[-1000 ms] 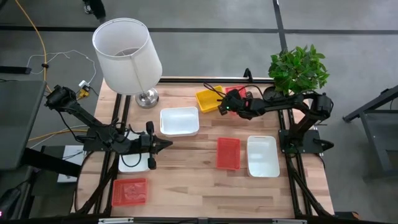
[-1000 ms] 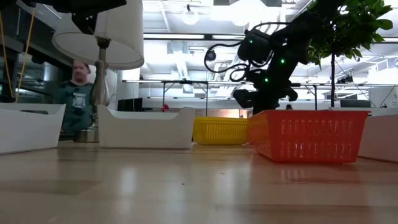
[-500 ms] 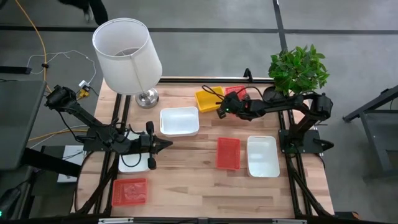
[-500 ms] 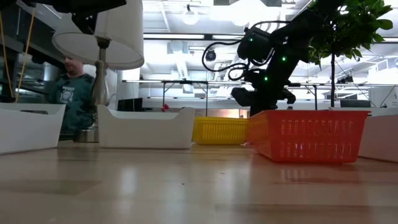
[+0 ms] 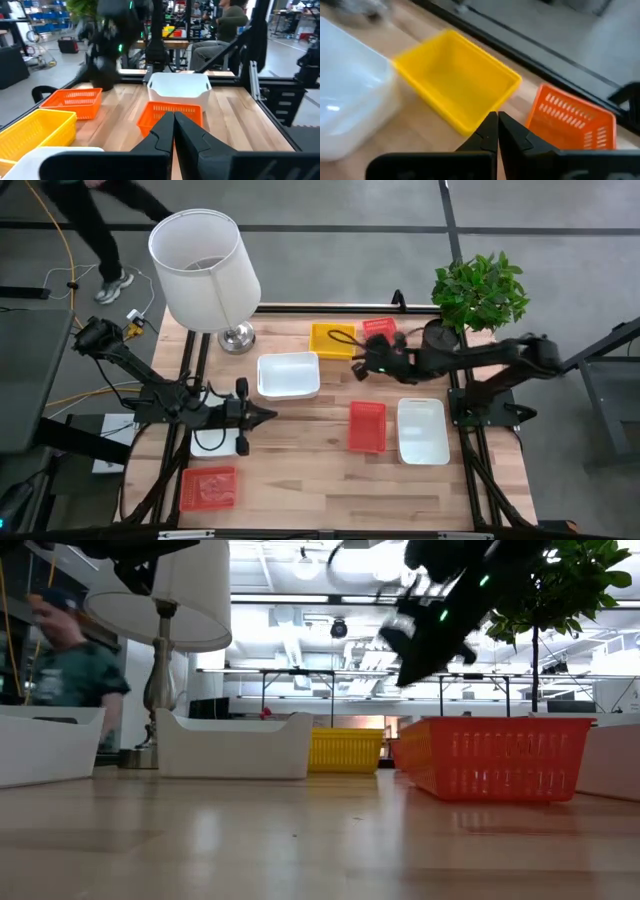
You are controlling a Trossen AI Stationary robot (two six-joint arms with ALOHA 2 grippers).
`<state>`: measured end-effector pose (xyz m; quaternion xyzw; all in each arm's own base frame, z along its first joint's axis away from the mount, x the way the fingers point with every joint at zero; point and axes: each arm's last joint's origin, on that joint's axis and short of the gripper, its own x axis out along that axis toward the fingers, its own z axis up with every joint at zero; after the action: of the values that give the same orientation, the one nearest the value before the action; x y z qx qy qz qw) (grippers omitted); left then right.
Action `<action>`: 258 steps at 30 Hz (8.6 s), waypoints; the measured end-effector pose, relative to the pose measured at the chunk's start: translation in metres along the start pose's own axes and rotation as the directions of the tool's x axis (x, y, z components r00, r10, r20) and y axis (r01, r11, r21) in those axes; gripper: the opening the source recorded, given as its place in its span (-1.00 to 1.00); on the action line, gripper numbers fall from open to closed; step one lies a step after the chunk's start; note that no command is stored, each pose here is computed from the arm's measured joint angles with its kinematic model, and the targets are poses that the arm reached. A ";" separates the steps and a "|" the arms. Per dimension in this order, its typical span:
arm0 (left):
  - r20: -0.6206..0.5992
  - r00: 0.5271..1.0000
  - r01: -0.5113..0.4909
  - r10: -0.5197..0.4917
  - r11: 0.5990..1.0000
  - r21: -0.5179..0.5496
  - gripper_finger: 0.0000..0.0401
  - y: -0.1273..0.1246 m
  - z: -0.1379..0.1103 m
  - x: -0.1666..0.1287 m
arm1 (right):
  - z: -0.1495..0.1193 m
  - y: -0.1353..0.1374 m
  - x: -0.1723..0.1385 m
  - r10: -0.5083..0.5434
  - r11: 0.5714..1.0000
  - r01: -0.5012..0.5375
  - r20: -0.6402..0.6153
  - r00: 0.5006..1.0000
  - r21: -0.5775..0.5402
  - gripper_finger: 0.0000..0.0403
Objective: Stack baskets by color
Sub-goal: Adjust the stacked yellow bins, then stack the bottom left orange bin on the middle orange bin
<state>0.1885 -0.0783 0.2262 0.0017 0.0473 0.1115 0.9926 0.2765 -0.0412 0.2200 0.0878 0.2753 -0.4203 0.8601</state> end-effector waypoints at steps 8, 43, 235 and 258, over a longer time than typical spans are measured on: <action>0.005 1.000 0.002 -0.002 1.000 0.018 -1.00 -0.002 0.001 -0.003 | -0.044 -0.012 -0.067 0.296 0.941 -0.335 0.354 0.887 0.052 -1.00; -0.180 0.944 0.287 -0.275 0.957 0.039 0.05 -0.038 0.058 0.013 | -0.066 -0.016 -0.102 0.717 0.629 -0.690 0.611 0.335 -0.359 -1.00; -0.225 0.966 -0.107 0.129 0.988 0.109 -1.00 0.024 -0.024 0.266 | -0.067 -0.025 -0.141 0.628 0.721 -0.587 0.704 0.331 -0.367 -1.00; -0.168 0.974 -0.119 0.151 0.975 0.190 -1.00 0.021 0.022 0.244 | -0.068 -0.025 -0.140 0.633 0.721 -0.585 0.696 0.339 -0.371 -1.00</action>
<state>0.4232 -0.0037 0.2254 0.0838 0.1471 0.1740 0.9701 0.1608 0.0636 0.2418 -0.0333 -0.1727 -0.0543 0.9829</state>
